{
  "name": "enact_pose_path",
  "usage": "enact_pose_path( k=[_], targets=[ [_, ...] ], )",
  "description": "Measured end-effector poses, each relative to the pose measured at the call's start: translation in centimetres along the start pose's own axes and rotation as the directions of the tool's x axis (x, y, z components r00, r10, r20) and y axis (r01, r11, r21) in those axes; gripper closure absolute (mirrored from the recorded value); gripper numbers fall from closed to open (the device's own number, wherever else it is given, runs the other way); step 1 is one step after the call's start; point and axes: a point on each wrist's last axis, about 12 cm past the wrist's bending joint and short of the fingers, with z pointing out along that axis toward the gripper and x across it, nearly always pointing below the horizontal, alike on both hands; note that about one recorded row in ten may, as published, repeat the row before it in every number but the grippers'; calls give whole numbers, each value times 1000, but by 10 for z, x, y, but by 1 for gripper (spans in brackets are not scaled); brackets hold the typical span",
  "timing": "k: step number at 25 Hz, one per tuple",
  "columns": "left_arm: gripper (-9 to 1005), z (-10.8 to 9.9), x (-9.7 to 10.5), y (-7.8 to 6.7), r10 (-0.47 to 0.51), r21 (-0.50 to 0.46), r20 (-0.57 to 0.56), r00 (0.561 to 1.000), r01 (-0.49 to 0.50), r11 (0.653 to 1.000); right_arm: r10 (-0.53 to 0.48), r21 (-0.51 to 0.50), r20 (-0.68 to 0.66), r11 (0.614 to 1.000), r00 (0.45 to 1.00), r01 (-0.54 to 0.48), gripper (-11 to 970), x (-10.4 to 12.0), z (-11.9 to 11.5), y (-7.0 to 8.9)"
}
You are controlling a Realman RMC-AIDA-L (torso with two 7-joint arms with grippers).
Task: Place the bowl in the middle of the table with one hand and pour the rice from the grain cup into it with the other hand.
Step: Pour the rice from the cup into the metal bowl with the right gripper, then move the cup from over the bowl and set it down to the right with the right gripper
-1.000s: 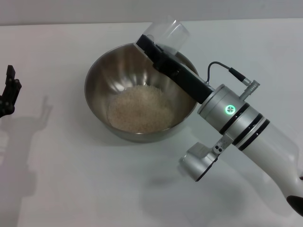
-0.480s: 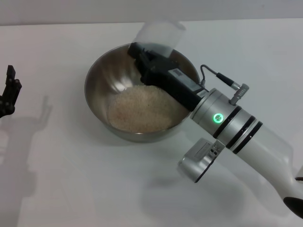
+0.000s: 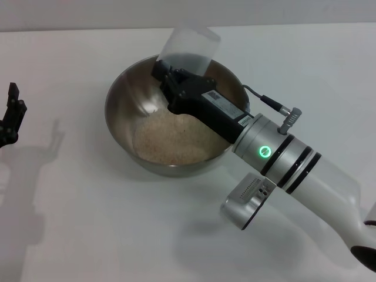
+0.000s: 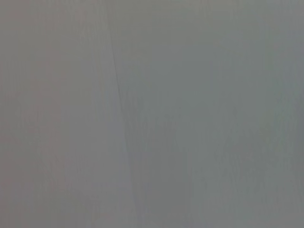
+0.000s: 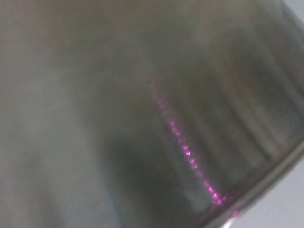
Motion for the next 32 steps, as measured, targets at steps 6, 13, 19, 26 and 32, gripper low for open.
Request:
enact_pose_path(
  k=[6, 13, 19, 26, 32],
  targets=[
    [171, 0, 0, 0, -8, 0, 0, 1000, 8, 1000, 20, 3, -8, 1000, 1000, -20, 920, 1, 1, -1],
    [171, 0, 0, 0, -8, -1, 2, 1000, 8, 1000, 372, 60, -125, 928, 920, -367, 916, 16, 7, -10],
    [171, 0, 0, 0, -8, -1, 2, 1000, 8, 1000, 761, 214, -175, 648, 624, -730, 913, 28, -2, -15],
    [171, 0, 0, 1, -16, -3, 3, 1000, 16, 1000, 986, 363, -132, 143, 101, -921, 909, 38, -15, -5],
    [171, 0, 0, 1, -20, -5, 4, 1000, 20, 1000, 904, 464, 81, -407, -419, -787, 905, 52, -40, 25]
  ],
)
